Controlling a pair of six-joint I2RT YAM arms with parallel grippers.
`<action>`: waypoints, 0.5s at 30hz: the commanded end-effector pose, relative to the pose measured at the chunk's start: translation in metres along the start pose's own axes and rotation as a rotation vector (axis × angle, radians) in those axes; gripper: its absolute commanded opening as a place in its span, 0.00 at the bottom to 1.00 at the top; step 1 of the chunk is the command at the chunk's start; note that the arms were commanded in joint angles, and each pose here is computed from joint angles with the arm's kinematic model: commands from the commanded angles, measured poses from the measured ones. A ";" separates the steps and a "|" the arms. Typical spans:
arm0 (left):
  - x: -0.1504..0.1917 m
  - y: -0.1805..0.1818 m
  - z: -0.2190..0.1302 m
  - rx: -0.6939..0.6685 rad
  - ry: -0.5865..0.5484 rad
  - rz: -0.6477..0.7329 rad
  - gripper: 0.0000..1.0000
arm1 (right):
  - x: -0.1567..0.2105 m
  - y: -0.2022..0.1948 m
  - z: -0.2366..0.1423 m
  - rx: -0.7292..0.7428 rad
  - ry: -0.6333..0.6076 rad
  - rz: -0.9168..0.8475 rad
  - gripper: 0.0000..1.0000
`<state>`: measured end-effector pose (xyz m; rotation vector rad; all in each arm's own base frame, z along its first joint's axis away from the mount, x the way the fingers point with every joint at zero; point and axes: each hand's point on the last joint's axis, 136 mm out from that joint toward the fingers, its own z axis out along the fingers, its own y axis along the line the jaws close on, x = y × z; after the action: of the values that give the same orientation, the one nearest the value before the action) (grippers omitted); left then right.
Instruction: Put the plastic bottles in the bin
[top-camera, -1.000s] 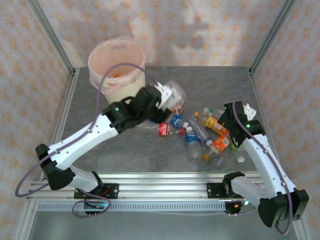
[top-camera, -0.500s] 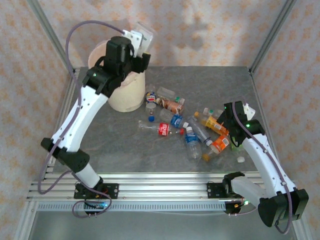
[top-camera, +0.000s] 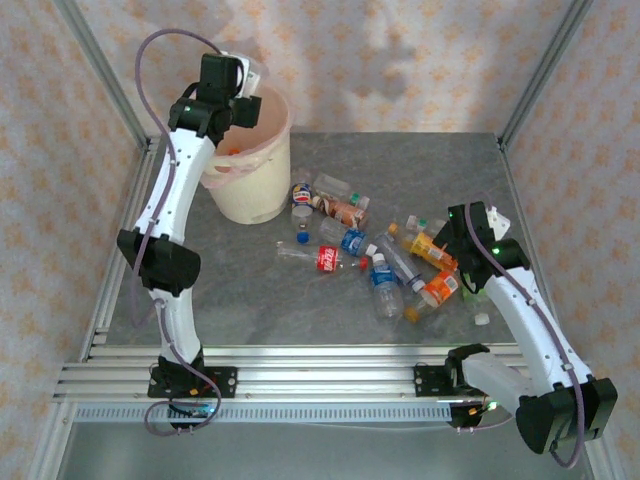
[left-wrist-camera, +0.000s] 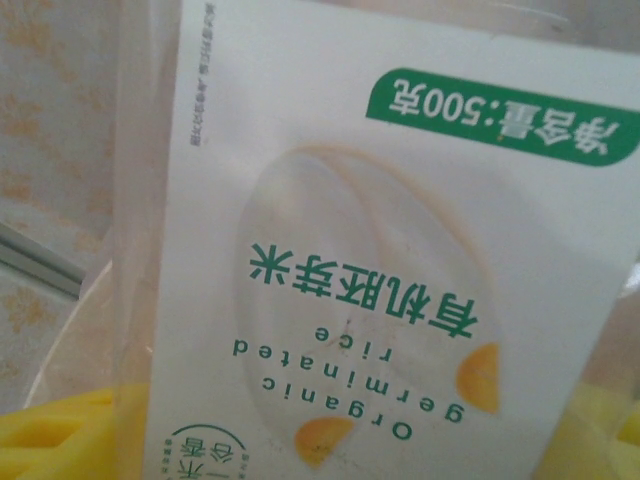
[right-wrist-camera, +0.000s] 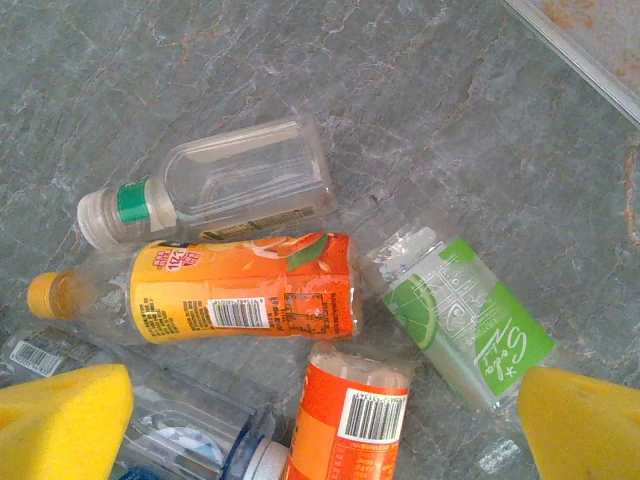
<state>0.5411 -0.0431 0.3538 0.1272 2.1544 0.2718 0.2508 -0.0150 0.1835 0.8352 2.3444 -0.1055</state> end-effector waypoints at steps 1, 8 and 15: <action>0.003 0.019 -0.006 -0.013 0.023 0.026 0.68 | -0.005 0.002 -0.006 -0.003 -0.006 0.011 0.99; 0.036 0.024 0.017 -0.006 0.132 0.083 0.70 | -0.005 0.006 -0.005 -0.015 0.001 0.021 0.99; 0.060 0.017 0.042 0.007 0.218 0.148 0.71 | -0.005 0.009 -0.002 -0.009 0.013 0.015 0.99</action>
<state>0.5419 -0.0112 0.3083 0.2110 2.3004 0.3500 0.2558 -0.0109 0.1805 0.8420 2.3676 -0.0937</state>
